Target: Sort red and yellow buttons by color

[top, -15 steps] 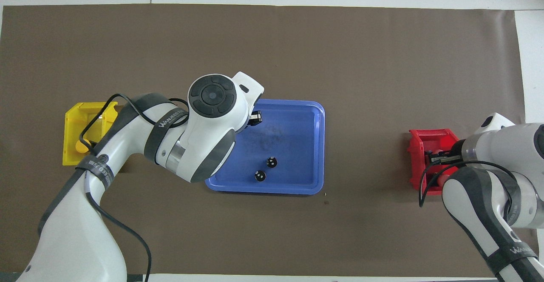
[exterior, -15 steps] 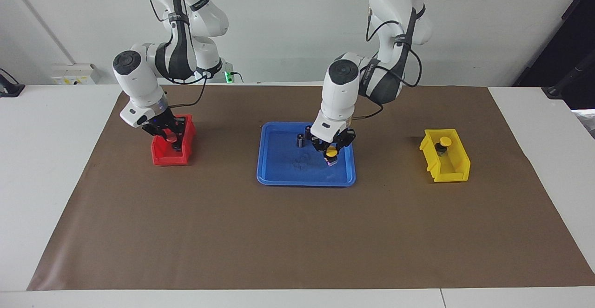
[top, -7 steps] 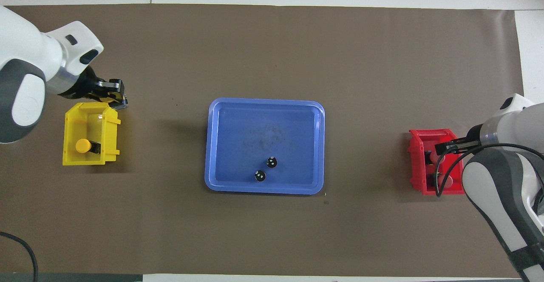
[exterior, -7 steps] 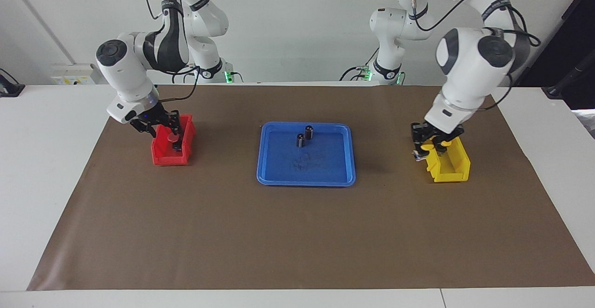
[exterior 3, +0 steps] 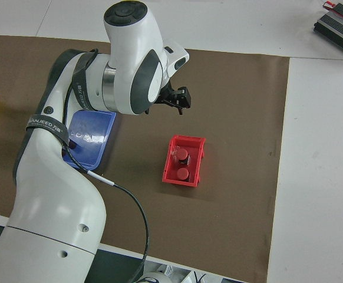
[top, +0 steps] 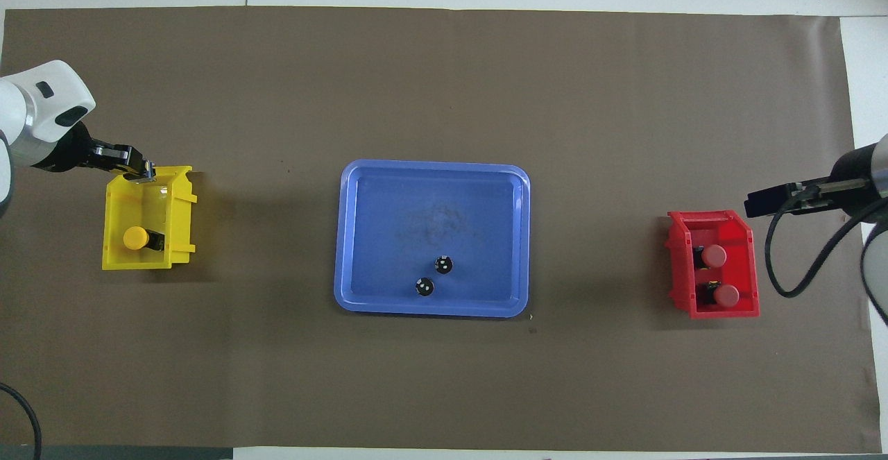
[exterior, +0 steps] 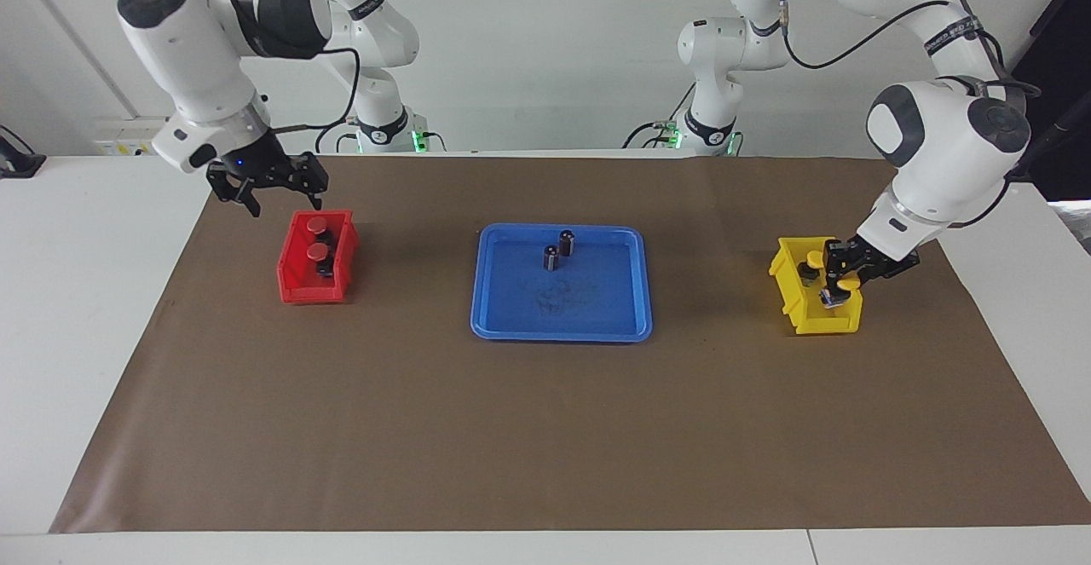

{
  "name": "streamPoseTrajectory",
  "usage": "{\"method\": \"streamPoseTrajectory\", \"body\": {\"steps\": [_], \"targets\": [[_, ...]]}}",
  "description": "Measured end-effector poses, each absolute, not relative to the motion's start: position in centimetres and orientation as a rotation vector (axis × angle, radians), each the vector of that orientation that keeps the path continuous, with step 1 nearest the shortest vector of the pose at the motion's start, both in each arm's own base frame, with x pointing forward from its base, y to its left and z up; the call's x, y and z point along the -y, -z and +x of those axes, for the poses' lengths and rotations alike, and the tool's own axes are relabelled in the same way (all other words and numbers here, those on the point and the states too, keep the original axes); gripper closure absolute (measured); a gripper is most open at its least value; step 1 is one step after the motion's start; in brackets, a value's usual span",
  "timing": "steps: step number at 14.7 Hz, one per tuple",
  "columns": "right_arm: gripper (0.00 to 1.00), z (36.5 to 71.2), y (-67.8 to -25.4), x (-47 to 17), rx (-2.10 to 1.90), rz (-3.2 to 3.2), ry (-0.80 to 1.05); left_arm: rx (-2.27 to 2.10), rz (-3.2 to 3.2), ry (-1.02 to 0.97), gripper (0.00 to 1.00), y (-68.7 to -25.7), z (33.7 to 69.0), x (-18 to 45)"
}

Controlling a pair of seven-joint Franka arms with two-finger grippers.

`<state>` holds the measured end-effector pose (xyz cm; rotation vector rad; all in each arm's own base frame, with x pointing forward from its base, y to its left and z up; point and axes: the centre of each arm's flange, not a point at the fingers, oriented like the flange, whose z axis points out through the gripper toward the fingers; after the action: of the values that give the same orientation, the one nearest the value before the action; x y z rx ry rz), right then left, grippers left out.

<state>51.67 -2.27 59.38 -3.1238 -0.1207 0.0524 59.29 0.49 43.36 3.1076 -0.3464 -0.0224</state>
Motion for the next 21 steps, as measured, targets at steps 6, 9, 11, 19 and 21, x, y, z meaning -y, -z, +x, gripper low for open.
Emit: {"method": "streamPoseTrajectory", "body": {"steps": [6, 9, 11, 19, 21], "targets": [[0.00, 54.2, -63.9, 5.2, 0.045, -3.132, -0.119, 0.382, 3.100, 0.055, 0.59, -40.0, 58.0, -2.0], [0.00, 54.6, -62.8, 5.4, 0.001, -3.134, -0.156, 0.388, 3.102, 0.038, 0.59, -38.2, 57.5, -1.9], [0.00, 54.4, -62.4, 5.2, -0.003, -3.135, -0.170, 0.389, 3.104, 0.027, 0.59, -37.1, 57.3, -1.9], [0.00, 54.1, -62.5, 6.9, -0.052, -3.135, -0.168, 0.403, 3.109, -0.008, 0.43, -36.6, 57.8, -1.9], [0.00, 54.1, -62.5, 6.9, -0.052, -3.135, -0.168, 0.404, 3.110, -0.020, 0.37, -37.0, 58.0, -1.9]]}}
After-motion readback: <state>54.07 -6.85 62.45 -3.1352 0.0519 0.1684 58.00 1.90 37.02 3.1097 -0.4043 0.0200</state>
